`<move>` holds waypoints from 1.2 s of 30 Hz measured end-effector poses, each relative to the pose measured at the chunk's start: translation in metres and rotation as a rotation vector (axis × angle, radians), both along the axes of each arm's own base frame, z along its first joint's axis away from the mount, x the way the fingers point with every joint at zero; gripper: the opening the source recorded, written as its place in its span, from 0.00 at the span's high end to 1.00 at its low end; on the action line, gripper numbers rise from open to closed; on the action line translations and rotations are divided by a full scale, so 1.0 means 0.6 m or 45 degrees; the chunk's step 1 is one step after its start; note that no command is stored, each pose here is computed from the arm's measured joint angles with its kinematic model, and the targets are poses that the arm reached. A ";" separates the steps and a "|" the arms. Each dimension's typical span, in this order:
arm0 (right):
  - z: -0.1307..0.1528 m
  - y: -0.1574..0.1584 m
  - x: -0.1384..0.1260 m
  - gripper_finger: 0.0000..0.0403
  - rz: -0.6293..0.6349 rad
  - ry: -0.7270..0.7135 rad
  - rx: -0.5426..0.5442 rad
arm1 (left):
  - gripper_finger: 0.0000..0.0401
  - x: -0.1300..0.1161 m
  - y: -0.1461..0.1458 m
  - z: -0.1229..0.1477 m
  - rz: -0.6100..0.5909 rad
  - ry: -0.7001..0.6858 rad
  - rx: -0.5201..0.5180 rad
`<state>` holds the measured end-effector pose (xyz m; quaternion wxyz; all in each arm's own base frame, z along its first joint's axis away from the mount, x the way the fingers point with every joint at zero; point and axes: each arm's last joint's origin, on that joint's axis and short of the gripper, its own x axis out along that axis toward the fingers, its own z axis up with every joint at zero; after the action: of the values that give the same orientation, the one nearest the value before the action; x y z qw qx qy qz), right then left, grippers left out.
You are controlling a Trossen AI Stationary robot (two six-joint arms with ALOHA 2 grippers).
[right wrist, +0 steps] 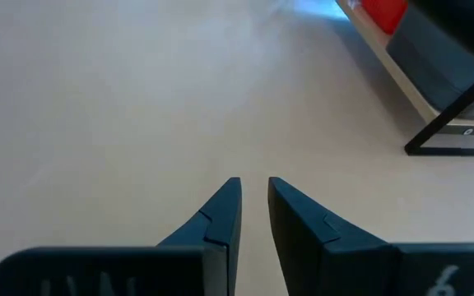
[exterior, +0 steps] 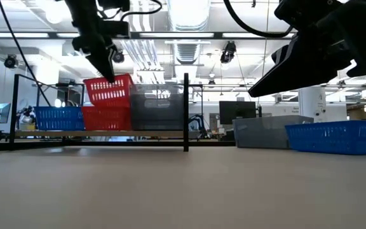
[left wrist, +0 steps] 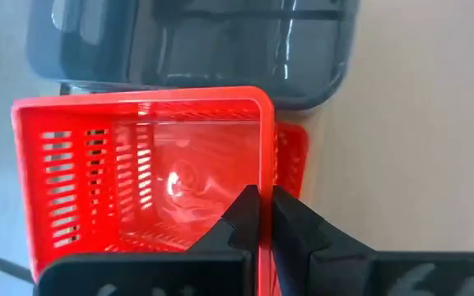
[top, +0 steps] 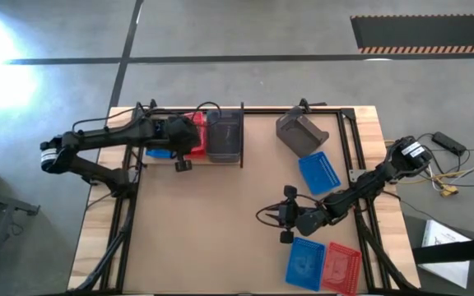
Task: Stack baskets on shelf by color
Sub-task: Stack the top red bin on the red bin on the shelf, then stack the red bin on the stacked red bins on the shelf
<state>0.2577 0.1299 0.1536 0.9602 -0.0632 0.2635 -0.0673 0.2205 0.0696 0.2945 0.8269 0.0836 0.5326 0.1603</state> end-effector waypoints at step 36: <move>0.000 0.000 0.000 0.86 -0.022 -0.009 0.036 | 0.55 0.020 -0.036 -0.016 0.014 -0.156 -0.032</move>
<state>0.2578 0.1298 0.1537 0.9613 -0.0472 0.2617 -0.0722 0.2327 0.0482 0.2847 0.8581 0.0602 0.4833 0.1628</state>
